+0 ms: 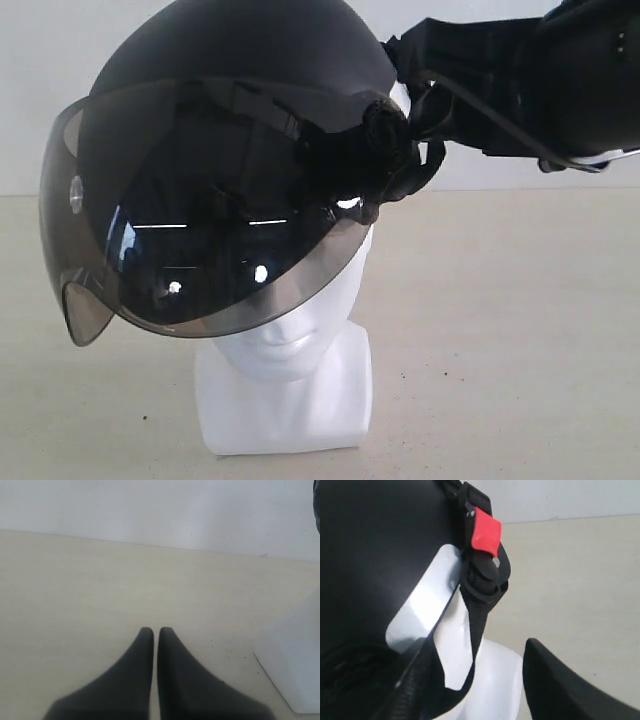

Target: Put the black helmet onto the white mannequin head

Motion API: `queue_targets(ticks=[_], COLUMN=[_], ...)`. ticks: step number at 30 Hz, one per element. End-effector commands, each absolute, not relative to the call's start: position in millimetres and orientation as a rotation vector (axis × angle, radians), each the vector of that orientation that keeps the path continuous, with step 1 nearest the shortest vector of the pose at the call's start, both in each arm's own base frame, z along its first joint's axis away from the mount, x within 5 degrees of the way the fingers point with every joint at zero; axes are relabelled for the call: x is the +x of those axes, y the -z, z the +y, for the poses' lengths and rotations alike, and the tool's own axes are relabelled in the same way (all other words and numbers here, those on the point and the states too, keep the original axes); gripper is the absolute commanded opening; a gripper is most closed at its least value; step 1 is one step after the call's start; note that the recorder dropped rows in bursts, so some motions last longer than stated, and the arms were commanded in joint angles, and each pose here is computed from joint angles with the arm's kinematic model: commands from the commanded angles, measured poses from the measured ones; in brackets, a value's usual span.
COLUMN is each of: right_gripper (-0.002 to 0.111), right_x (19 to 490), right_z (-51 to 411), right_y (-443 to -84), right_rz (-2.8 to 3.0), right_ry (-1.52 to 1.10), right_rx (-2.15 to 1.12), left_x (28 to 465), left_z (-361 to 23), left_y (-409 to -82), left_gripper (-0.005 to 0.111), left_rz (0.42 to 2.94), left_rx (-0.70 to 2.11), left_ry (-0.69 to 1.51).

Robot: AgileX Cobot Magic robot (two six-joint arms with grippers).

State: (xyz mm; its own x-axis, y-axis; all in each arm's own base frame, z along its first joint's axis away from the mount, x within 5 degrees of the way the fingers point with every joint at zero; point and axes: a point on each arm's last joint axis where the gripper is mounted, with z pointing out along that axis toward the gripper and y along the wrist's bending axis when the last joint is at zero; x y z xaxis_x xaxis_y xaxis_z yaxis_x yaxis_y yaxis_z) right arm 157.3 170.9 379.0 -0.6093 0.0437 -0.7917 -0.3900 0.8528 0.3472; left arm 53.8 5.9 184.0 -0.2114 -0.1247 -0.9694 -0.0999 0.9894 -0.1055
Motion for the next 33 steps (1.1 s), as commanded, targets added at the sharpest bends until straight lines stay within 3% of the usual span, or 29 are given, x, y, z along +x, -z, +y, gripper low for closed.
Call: queue_targets(ticks=[1, 14, 22, 30, 33], right_gripper=[0.054, 0.053, 0.024, 0.048, 0.047], right_x=[162.1, 163.1, 163.6, 163.6, 163.6], right_z=[175.0, 167.6, 169.2, 170.0, 170.5], right_y=[-381.4, -374.0, -374.4, -375.2, -375.6], right_rz=[2.106, 2.19, 2.179, 2.172, 2.168], right_ry=[-0.653, -0.557, -0.571, -0.583, -0.591], right_rx=[-0.224, -0.147, -0.153, -0.155, -0.156], left_x=[54.1, 54.1, 54.1, 54.1, 54.1], left_z=[5.9, 5.9, 5.9, 5.9, 5.9], left_y=[-185.9, -185.9, -185.9, -185.9, -185.9], left_gripper=[0.005, 0.005, 0.005, 0.005, 0.005], left_rz=[1.778, 1.778, 1.778, 1.778, 1.778], left_rx=[-0.166, -0.166, -0.166, -0.166, -0.166], left_ry=[0.021, 0.021, 0.021, 0.021, 0.021])
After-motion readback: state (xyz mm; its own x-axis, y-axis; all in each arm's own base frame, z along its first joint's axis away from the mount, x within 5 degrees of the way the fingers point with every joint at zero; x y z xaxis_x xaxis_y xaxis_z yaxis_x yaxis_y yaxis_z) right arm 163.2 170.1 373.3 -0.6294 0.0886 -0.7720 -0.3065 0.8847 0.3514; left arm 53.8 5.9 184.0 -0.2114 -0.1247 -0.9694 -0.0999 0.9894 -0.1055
